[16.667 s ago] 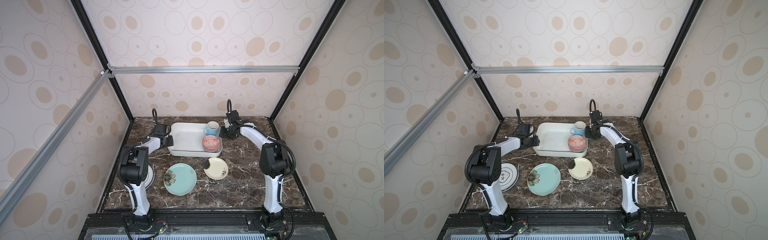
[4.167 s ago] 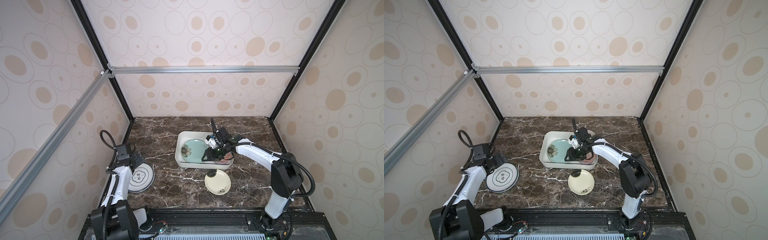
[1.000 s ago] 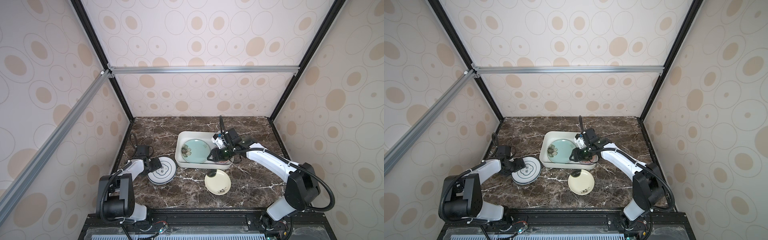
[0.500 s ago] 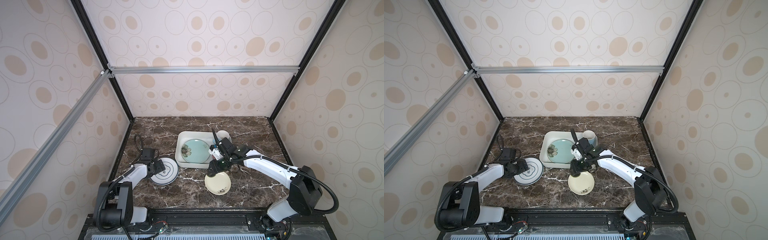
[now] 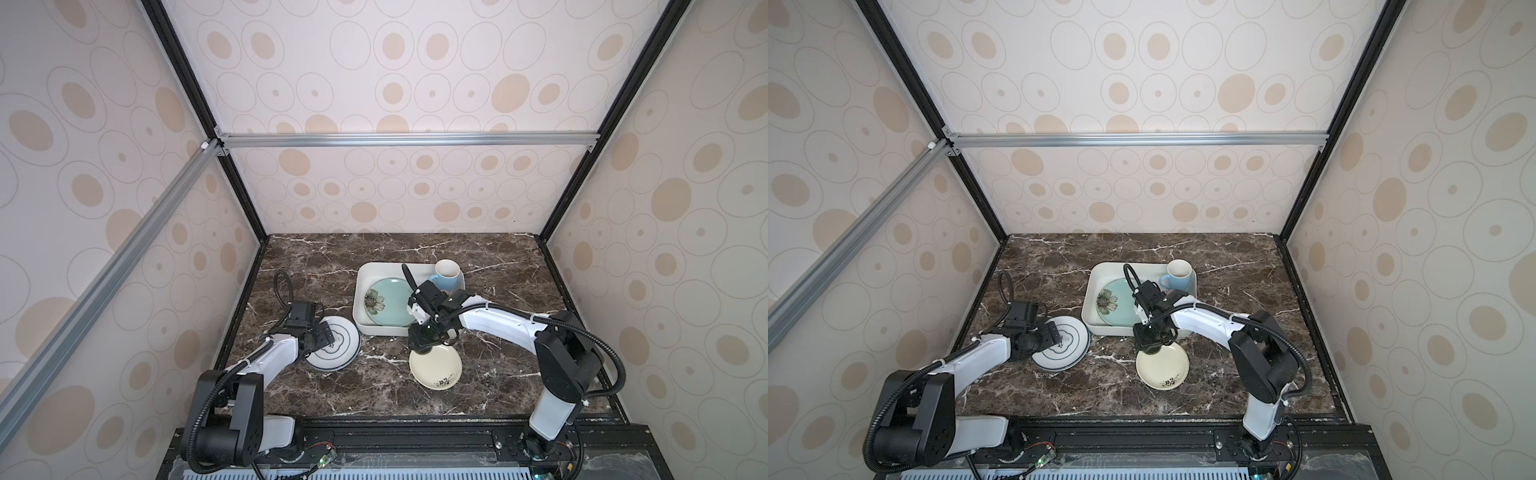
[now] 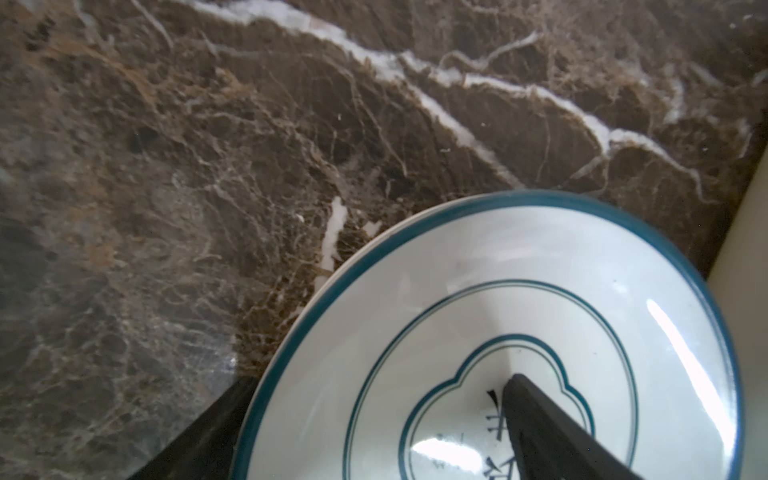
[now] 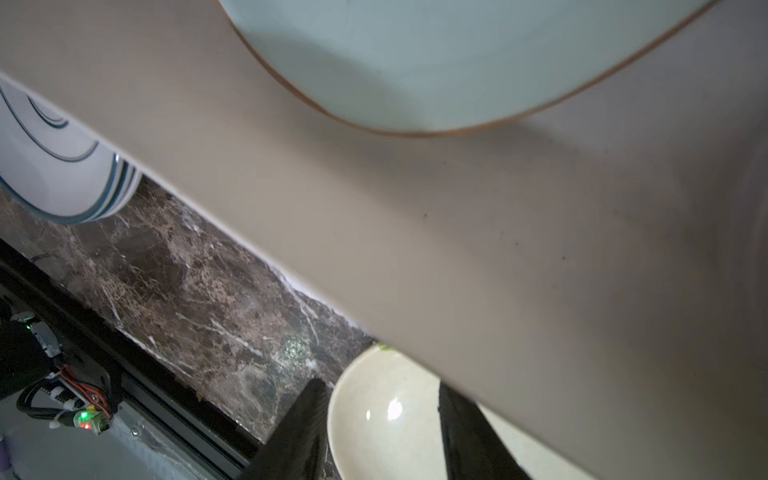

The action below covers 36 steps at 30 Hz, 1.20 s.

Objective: Place the mixed dishes into the plastic bin
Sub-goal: 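Push the teal-rimmed plate stack with the left gripper toward the bin, then lower the right gripper to the teal-rimmed plate rim while the left holds the stack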

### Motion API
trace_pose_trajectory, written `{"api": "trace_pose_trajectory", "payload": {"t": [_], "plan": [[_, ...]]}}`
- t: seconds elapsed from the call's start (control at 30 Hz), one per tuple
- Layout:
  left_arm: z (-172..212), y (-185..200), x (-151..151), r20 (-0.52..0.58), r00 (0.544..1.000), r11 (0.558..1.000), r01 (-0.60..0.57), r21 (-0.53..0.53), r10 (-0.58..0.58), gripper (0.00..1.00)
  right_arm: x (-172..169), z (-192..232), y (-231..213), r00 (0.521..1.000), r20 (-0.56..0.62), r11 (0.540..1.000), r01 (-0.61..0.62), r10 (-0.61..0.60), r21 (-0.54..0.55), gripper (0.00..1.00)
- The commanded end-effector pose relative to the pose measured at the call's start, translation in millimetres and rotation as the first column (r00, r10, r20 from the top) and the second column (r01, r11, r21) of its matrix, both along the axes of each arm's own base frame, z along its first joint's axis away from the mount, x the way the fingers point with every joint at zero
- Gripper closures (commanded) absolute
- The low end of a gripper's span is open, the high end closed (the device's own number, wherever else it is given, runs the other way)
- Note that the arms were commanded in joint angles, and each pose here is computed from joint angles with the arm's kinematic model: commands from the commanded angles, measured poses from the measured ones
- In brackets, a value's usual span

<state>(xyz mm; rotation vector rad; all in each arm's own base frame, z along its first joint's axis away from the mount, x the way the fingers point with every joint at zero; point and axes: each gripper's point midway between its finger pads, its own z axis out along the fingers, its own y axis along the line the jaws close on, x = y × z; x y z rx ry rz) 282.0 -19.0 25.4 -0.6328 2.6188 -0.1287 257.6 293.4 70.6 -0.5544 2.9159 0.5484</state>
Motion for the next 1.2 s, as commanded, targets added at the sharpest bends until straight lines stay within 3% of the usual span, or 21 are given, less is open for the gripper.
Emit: {"api": "trace_pose_trajectory", "payload": {"t": [0.0, 0.67, 0.93, 1.17], "plan": [[-20.2, -17.9, -22.4, -0.092, 0.994, 0.997, 0.047, -0.055, -0.052, 0.09, 13.6, 1.6, -0.8, 0.999, 0.034, 0.999, 0.022, -0.021, -0.043, 0.53], [-41.7, -44.6, -38.6, -0.111, 0.986, 0.988, 0.117, -0.096, -0.127, 0.10, 84.7, -7.4, -14.1, 0.993, 0.065, 0.990, 0.103, -0.096, -0.098, 0.54], [-49.3, -62.0, -48.8, -0.112, 0.980, 0.981, 0.152, -0.121, -0.166, 0.11, 110.9, -11.6, -28.5, 0.989, 0.050, 0.987, 0.144, -0.141, -0.072, 0.54], [-52.1, -89.4, -49.4, -0.105, 0.969, 0.968, 0.209, -0.136, -0.224, 0.11, 100.8, -1.7, -27.4, 0.991, 0.028, 0.991, 0.134, -0.134, -0.019, 0.54]]}}
